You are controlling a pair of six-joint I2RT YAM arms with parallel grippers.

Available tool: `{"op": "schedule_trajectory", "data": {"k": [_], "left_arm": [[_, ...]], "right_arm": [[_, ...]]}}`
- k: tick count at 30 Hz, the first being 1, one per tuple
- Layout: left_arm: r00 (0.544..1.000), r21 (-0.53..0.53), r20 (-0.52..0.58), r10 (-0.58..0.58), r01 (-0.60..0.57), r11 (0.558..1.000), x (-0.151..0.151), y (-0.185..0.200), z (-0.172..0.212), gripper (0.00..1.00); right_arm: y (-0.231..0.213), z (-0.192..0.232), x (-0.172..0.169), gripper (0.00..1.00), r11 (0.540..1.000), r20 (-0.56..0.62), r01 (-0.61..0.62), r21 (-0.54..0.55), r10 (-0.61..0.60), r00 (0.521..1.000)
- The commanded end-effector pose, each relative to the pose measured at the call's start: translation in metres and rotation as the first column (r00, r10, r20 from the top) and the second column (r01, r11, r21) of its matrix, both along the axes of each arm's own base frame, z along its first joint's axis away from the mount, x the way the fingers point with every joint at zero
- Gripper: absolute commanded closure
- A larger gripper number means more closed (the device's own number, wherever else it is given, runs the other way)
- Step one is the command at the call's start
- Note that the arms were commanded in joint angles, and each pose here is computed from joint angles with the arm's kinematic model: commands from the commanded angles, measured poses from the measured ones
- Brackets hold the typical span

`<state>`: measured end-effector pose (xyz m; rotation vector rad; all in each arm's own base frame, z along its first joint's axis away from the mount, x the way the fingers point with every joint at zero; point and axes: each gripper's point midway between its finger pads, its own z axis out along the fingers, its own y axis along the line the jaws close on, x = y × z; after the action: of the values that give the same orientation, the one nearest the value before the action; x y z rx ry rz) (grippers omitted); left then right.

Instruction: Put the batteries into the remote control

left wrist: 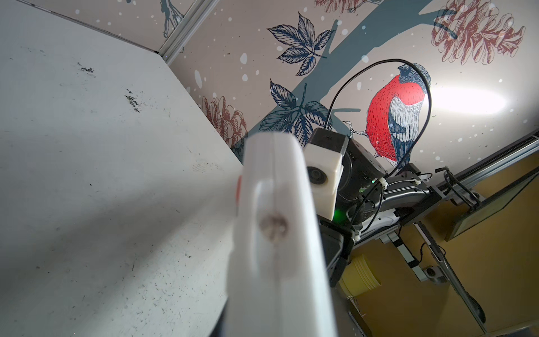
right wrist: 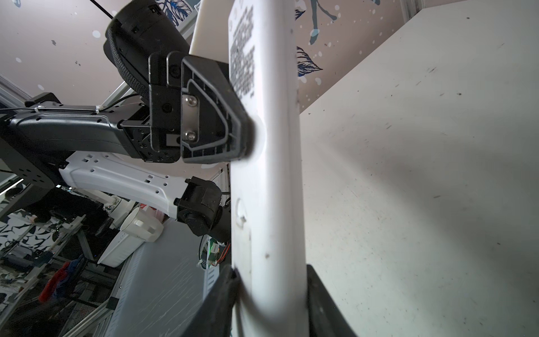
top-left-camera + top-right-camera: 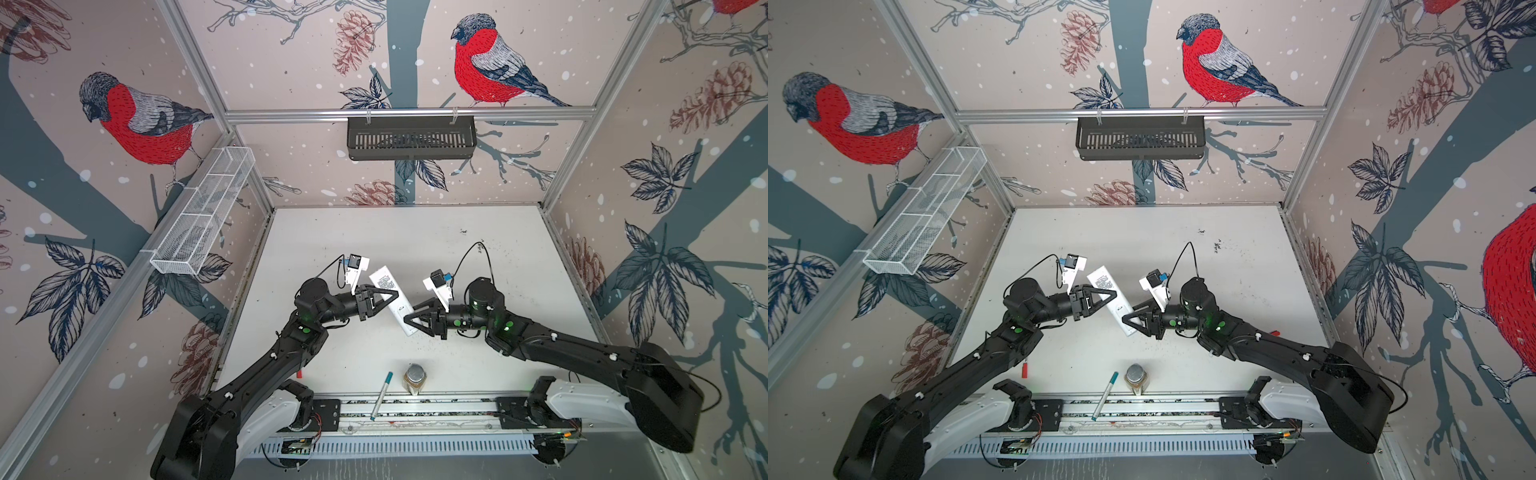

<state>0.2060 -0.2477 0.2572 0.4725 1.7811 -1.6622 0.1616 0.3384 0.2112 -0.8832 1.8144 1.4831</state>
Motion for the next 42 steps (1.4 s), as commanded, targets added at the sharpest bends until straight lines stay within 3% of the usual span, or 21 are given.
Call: {"op": "schedule_trajectory", "data": {"k": [1,5,15,18,20,23,26,29,31,33,36,38,40,42], "left_arm": [[0.988,-0.073,0.114,-0.1,0.109,0.991,-0.021,-0.004,0.031,1.0],[0.985,-0.079,0.13,-0.111,0.122,0.989,-0.025,-0.006,0.034,1.0],[0.99,-0.049,0.125,-0.067,0.073,0.996,-0.019,-0.004,0.026,1.0],[0.993,-0.034,0.113,-0.041,0.045,0.998,-0.014,-0.004,0.022,0.94],[0.995,-0.022,0.102,-0.014,0.017,1.0,-0.009,-0.003,0.018,0.79],[0.996,-0.006,0.084,0.028,-0.028,1.0,0.0,-0.001,0.012,0.39],[0.994,0.018,0.055,0.099,-0.1,0.995,0.012,0.005,0.004,0.07],[0.98,0.052,0.017,0.197,-0.197,0.979,0.028,0.018,-0.009,0.03],[0.968,0.086,-0.008,0.252,-0.251,0.964,0.036,0.027,-0.02,0.03],[0.952,0.154,-0.027,0.306,-0.299,0.942,0.043,0.034,-0.034,0.03],[0.927,0.269,-0.051,0.372,-0.346,0.899,0.051,0.043,-0.057,0.03],[0.915,0.322,-0.068,0.398,-0.357,0.877,0.053,0.048,-0.067,0.03],[0.913,0.332,-0.075,0.401,-0.356,0.873,0.052,0.049,-0.071,0.03],[0.911,0.327,-0.073,0.405,-0.362,0.873,0.05,0.05,-0.071,0.03]], "right_arm": [[0.002,-0.005,0.001,0.53,1.0,-0.018,-0.012,-0.017,0.012,1.0],[0.009,0.001,-0.005,0.53,0.997,-0.036,-0.075,0.02,0.076,0.996],[0.009,0.012,-0.008,0.68,0.992,-0.053,-0.112,0.065,0.116,0.992],[0.005,0.015,-0.005,0.72,0.992,-0.065,-0.1,0.073,0.105,0.992],[0.002,0.011,0.0,0.75,0.995,-0.081,-0.073,0.062,0.078,0.994],[-0.007,0.014,0.005,0.75,0.998,-0.068,-0.03,0.05,0.033,0.997],[-0.015,0.005,0.015,0.76,1.0,-0.07,0.028,0.005,-0.028,0.997],[-0.027,-0.012,0.036,0.76,0.984,-0.074,0.157,-0.087,-0.163,0.984],[-0.039,-0.033,0.055,0.76,0.94,-0.058,0.274,-0.204,-0.29,0.955],[-0.054,-0.057,0.073,0.76,0.863,-0.03,0.377,-0.337,-0.41,0.911],[-0.081,-0.095,0.097,0.75,0.696,0.035,0.493,-0.522,-0.56,0.827],[-0.102,-0.117,0.111,0.75,0.558,0.094,0.558,-0.615,-0.65,0.754],[-0.115,-0.13,0.118,0.76,0.461,0.138,0.592,-0.661,-0.701,0.7],[-0.121,-0.138,0.122,0.76,0.406,0.168,0.616,-0.675,-0.728,0.664]]}}
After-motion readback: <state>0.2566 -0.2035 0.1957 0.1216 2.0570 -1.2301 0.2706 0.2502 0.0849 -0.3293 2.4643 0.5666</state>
